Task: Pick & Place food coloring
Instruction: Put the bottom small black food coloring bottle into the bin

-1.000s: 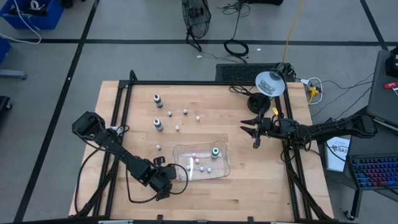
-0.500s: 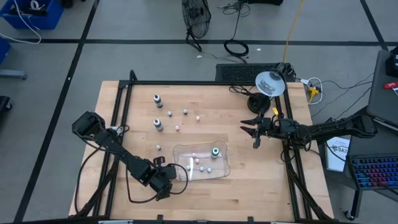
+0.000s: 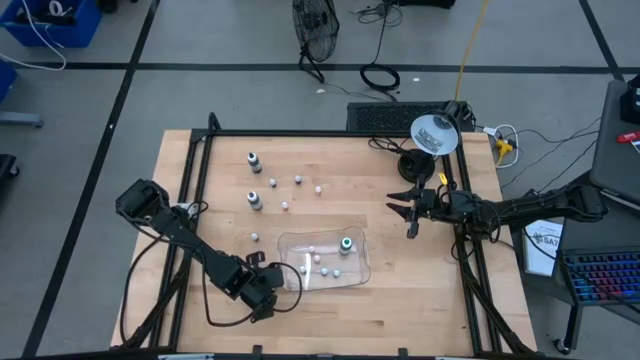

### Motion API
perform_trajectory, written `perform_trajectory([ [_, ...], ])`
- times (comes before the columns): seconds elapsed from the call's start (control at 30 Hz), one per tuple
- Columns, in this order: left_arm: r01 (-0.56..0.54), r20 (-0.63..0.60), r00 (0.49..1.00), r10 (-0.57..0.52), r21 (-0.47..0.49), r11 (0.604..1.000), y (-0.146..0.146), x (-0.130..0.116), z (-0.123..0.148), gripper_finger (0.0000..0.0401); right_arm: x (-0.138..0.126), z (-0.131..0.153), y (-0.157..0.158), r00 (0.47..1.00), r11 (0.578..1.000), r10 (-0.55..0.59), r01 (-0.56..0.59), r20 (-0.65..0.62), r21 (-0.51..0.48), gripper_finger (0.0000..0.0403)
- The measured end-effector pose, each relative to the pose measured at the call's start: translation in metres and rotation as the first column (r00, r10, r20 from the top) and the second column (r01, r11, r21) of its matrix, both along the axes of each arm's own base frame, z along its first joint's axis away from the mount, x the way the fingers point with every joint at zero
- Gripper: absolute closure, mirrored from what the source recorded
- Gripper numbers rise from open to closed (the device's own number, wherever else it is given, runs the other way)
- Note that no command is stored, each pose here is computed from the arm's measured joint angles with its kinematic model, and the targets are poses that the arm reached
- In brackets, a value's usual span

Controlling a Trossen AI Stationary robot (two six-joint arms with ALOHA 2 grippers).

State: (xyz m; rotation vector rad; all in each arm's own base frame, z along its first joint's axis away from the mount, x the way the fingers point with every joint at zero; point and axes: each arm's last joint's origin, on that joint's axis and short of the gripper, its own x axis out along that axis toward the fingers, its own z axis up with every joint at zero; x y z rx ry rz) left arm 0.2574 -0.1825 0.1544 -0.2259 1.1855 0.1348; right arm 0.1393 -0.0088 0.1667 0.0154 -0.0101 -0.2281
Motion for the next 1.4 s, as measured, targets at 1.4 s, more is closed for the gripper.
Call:
perform_trajectory([
  [1.4, -0.013, 0.226, 0.973, -0.052, 0.276, 0.961, -0.011, 0.033, 0.159, 0.0342, 0.0, 0.0, 0.0, 1.0, 1.0, 0.0, 0.0, 0.0, 0.0, 0.0298],
])
